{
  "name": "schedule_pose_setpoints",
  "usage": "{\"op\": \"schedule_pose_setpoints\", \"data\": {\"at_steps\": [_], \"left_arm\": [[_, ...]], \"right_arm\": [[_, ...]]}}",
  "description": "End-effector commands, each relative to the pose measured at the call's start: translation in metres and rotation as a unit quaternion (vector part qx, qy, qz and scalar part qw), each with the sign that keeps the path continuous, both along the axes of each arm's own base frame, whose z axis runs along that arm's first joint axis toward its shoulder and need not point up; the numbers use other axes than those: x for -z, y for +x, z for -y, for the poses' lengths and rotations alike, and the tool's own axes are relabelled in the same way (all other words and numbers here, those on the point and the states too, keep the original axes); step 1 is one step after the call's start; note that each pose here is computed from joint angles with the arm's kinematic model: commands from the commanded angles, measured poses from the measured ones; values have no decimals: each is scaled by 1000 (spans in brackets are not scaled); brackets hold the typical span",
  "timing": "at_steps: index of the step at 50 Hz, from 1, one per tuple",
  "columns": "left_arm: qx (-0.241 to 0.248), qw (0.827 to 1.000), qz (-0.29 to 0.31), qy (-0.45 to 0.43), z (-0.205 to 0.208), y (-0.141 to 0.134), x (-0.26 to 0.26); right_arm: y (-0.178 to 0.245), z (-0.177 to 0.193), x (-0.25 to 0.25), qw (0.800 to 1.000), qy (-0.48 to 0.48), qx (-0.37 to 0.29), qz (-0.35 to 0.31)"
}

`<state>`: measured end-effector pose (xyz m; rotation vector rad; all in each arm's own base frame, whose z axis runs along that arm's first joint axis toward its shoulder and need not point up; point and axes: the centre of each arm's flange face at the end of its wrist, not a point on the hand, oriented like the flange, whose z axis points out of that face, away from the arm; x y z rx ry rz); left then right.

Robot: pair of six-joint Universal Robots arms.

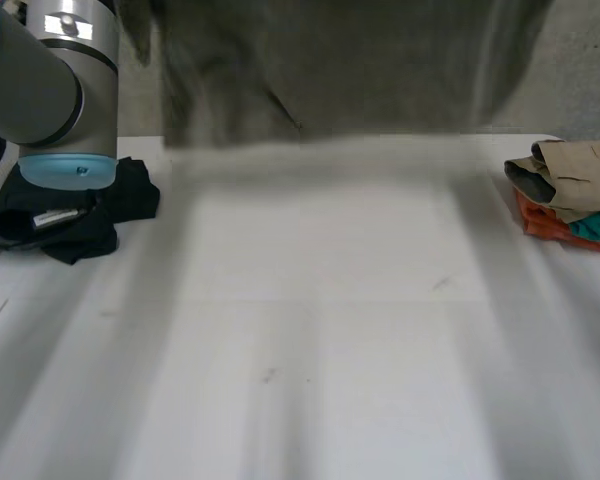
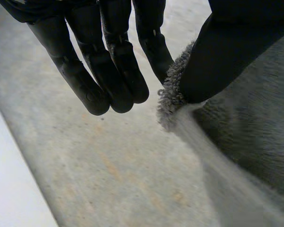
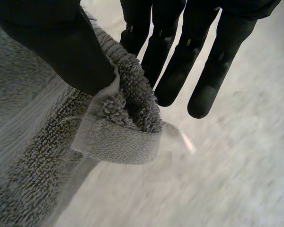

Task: Fold the laundry.

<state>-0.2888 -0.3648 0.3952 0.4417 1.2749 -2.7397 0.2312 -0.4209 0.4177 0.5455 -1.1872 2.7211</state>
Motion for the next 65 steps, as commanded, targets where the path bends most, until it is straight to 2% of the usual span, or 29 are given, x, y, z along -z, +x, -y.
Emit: {"op": "schedule_pose_setpoints", "data": {"at_steps": [1,5,9,10,12,13,16,18,21,23,28,31,40,50,59,65], "left_arm": [[-18,994,41,97,-2,17,56],[-12,984,73,165,-14,23,104],[9,965,110,238,-32,25,159],[16,955,124,268,-40,26,181],[18,944,137,300,-47,28,205],[20,932,150,331,-53,30,227],[21,915,171,365,-60,29,256],[12,897,200,394,-67,30,277],[-8,885,217,411,-72,35,281],[-13,888,214,407,-72,35,274],[5,909,175,379,-78,32,239],[5,908,162,387,-78,36,237],[-18,866,114,486,-81,78,245],[9,852,88,516,-71,95,256],[52,849,79,521,-66,76,261],[55,843,76,529,-67,63,263]], "right_arm": [[10,-9,44,997,62,-23,-29],[17,-16,86,986,155,-39,-57],[22,-22,142,959,263,-56,-90],[23,-26,168,944,305,-61,-107],[23,-29,194,928,346,-62,-126],[23,-34,218,911,380,-60,-147],[21,-41,247,889,419,-54,-178],[16,-48,267,868,449,-46,-208],[8,-56,275,851,473,-40,-226],[4,-58,273,849,478,-37,-223],[-11,-64,261,851,492,-29,-182],[-17,-65,259,853,494,-24,-167],[-26,-67,273,847,509,-23,-151],[-28,-65,270,851,504,-21,-148],[-30,-65,271,850,505,-17,-149],[-31,-64,271,850,505,-15,-149]]}}
